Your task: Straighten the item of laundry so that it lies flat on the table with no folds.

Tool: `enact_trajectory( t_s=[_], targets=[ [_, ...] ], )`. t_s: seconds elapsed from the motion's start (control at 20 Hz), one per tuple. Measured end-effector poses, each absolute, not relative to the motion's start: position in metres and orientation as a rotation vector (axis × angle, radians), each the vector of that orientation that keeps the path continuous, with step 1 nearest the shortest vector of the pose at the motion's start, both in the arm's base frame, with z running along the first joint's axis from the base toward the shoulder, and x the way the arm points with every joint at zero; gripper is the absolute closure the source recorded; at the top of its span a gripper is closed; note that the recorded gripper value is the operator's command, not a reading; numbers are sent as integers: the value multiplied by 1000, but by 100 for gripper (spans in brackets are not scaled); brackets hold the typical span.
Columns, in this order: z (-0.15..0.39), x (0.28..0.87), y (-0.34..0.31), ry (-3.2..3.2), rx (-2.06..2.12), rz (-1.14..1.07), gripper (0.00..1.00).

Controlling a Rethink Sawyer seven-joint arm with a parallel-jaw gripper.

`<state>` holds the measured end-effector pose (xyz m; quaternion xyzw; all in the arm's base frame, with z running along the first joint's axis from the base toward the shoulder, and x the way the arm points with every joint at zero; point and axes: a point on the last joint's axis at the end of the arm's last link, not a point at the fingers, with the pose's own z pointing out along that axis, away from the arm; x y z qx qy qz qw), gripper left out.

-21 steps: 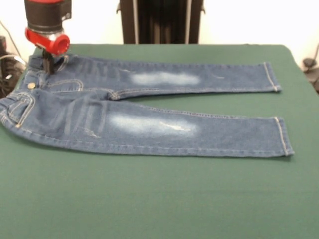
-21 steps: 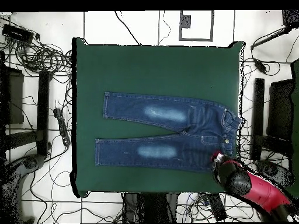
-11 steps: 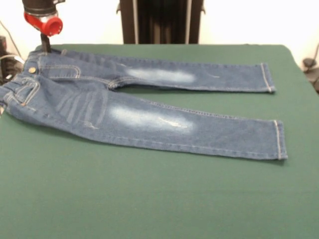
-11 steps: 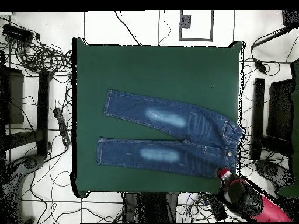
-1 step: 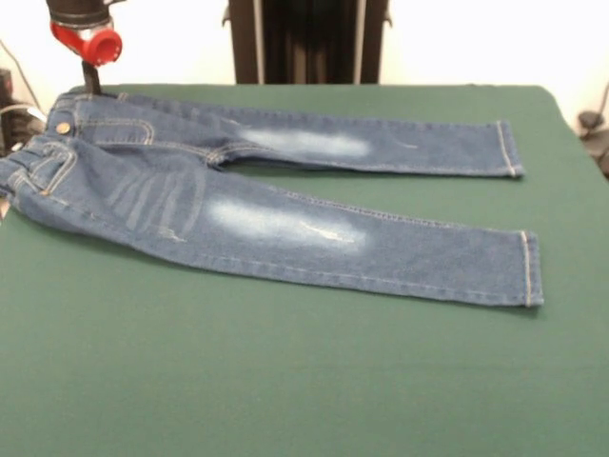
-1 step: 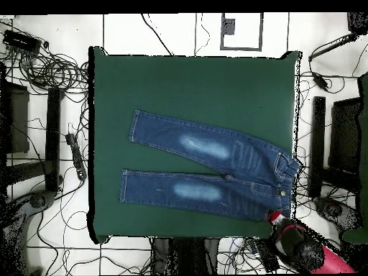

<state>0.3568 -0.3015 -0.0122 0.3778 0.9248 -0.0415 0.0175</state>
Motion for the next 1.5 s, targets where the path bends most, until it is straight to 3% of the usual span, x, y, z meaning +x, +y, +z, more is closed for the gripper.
enact_trajectory(
  t_s=[1.5],
  targets=[
    [21,433,-255,3006,955,-151,100]
  ],
)
